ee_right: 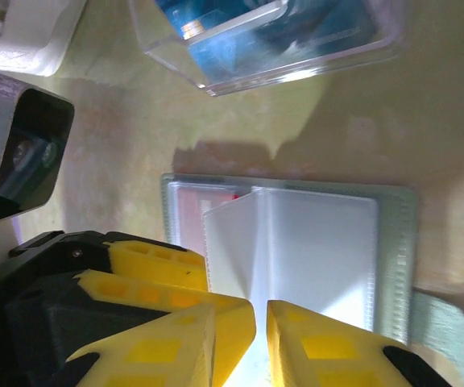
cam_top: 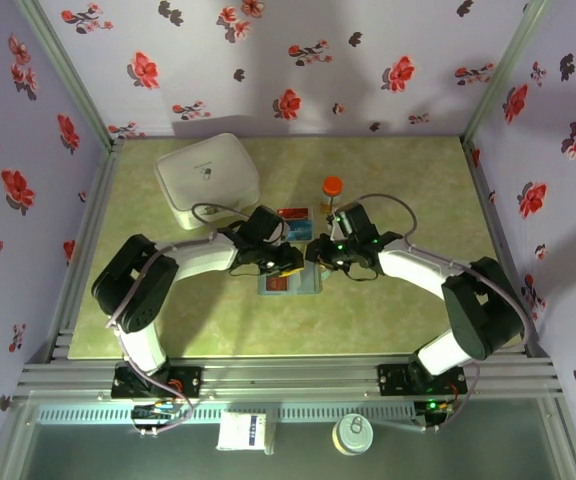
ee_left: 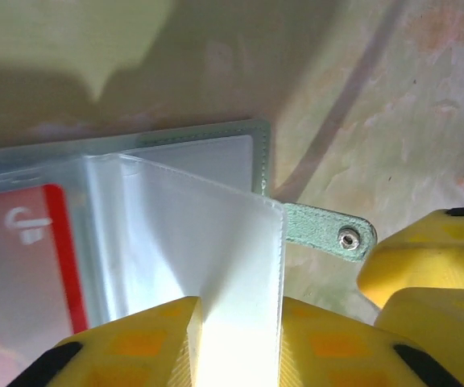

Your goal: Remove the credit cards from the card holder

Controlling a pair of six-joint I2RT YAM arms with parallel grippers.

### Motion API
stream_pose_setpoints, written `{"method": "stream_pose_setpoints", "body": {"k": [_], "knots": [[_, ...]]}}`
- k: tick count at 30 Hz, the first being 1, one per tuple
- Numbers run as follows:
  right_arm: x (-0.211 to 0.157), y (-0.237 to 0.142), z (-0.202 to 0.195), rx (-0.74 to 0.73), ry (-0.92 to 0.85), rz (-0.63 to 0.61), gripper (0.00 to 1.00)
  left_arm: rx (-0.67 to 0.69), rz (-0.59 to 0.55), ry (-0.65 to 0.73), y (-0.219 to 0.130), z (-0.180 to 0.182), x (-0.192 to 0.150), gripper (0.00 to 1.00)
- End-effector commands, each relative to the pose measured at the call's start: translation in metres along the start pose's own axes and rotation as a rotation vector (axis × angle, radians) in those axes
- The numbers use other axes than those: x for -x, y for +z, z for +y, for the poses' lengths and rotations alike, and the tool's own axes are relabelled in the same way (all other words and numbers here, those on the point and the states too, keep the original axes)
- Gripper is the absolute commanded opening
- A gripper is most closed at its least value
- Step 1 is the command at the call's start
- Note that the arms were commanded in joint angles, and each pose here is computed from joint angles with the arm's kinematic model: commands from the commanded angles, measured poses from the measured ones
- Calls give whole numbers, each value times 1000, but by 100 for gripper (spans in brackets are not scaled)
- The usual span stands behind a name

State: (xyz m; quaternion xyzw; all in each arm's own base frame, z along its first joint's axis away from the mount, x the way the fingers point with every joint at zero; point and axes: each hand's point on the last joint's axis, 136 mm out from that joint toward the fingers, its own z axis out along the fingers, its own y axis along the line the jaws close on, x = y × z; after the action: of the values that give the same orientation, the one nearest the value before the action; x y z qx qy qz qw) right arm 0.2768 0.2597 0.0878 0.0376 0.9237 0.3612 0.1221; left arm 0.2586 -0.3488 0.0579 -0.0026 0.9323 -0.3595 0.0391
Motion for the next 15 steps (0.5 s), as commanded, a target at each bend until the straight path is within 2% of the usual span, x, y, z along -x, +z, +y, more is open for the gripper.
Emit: {"method": "stream_pose_setpoints", "body": {"k": [1,8,15], "knots": [[2,-14,-6,-47,-24,-29,26,-8,49,1,14,-8,-5,30],[1,-28,-11,-97,-45,-48,30,-15,69,10,25,-11,-3,36],[1,-21,-6,-71,-33,-29,31,-17,50,14,17,-10,1,39]]}}
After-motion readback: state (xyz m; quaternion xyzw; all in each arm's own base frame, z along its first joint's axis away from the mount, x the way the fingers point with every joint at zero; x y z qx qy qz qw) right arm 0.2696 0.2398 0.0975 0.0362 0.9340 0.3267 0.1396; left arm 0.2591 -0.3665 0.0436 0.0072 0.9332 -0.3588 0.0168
